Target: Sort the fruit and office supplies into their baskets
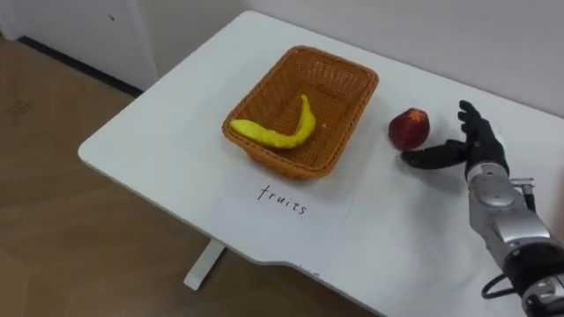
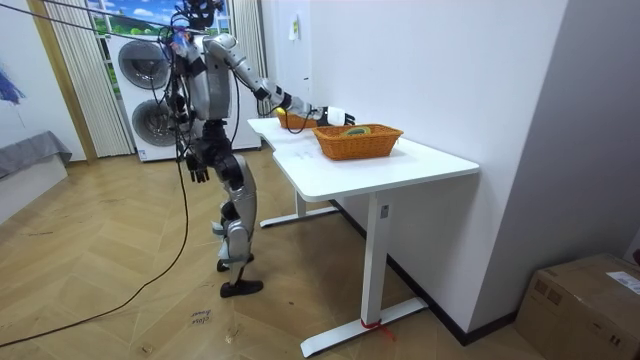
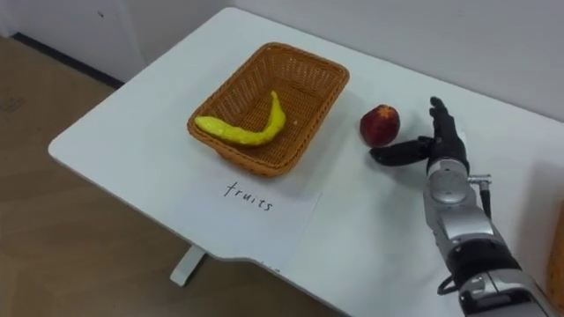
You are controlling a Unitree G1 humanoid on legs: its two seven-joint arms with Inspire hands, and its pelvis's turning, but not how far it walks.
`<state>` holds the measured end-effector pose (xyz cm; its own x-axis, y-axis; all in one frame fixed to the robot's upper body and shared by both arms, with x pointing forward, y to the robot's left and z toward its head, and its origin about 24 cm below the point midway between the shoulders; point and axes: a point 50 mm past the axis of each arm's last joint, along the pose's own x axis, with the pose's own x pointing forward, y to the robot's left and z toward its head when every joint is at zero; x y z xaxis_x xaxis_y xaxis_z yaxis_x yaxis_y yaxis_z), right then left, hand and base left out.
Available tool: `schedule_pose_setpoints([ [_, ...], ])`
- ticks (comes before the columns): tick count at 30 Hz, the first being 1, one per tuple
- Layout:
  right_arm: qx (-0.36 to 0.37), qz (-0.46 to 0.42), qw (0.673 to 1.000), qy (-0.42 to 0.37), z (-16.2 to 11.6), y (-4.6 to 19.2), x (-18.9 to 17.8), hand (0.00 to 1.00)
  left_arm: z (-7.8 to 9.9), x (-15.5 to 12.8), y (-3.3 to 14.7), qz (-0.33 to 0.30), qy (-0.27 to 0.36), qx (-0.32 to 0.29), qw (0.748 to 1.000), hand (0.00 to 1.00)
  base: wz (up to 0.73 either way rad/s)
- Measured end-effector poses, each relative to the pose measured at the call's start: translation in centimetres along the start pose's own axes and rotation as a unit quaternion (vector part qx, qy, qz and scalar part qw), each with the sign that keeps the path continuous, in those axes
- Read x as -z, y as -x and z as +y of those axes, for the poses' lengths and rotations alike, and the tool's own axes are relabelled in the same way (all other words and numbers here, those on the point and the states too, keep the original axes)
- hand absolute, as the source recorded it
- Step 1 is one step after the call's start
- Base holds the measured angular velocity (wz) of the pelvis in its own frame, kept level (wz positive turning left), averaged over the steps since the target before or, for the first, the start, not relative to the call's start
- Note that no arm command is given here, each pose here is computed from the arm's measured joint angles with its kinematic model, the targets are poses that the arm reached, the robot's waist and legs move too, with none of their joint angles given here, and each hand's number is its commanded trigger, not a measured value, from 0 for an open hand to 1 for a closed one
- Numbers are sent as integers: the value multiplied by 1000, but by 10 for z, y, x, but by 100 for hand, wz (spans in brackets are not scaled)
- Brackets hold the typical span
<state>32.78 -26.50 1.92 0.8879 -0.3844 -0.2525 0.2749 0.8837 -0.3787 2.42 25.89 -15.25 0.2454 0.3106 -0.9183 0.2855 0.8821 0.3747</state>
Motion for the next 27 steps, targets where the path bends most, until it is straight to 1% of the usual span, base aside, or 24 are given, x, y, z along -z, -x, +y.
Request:
schedule_pose_setpoints([
  [3, 15, 2, 1000, -6, -5, -4, -4, 0, 3, -6, -2, -6, -1, -3, 1000, 0, 3],
  [5, 20, 6, 1000, -14, -7, -6, -7, 0, 1, -8, -3, -5, -1, 3, 1000, 0, -2],
  [9, 29, 5, 999, -14, -10, -8, -12, 0, 1, -9, -3, -4, 26, 6, 1000, 0, -1],
  [13, 35, 6, 999, -14, -12, -10, -13, 0, 1, -11, -4, -3, 30, 6, 1000, 0, 3],
  [16, 33, -2, 999, -11, -12, -11, -18, 0, 2, -14, -6, -2, 31, 6, 1000, 0, -5],
  [18, 32, -12, 999, 2, -12, -12, -22, 0, 4, -21, -7, -10, 31, -2, 999, 0, -2],
  [25, 26, -25, 999, 3, -12, -12, -27, 0, 7, -36, -10, -23, 23, -19, 999, 0, -2],
  [27, 19, -35, 999, 17, -13, -13, -30, 0, 9, -39, -10, -27, 23, -21, 999, 0, -2],
])
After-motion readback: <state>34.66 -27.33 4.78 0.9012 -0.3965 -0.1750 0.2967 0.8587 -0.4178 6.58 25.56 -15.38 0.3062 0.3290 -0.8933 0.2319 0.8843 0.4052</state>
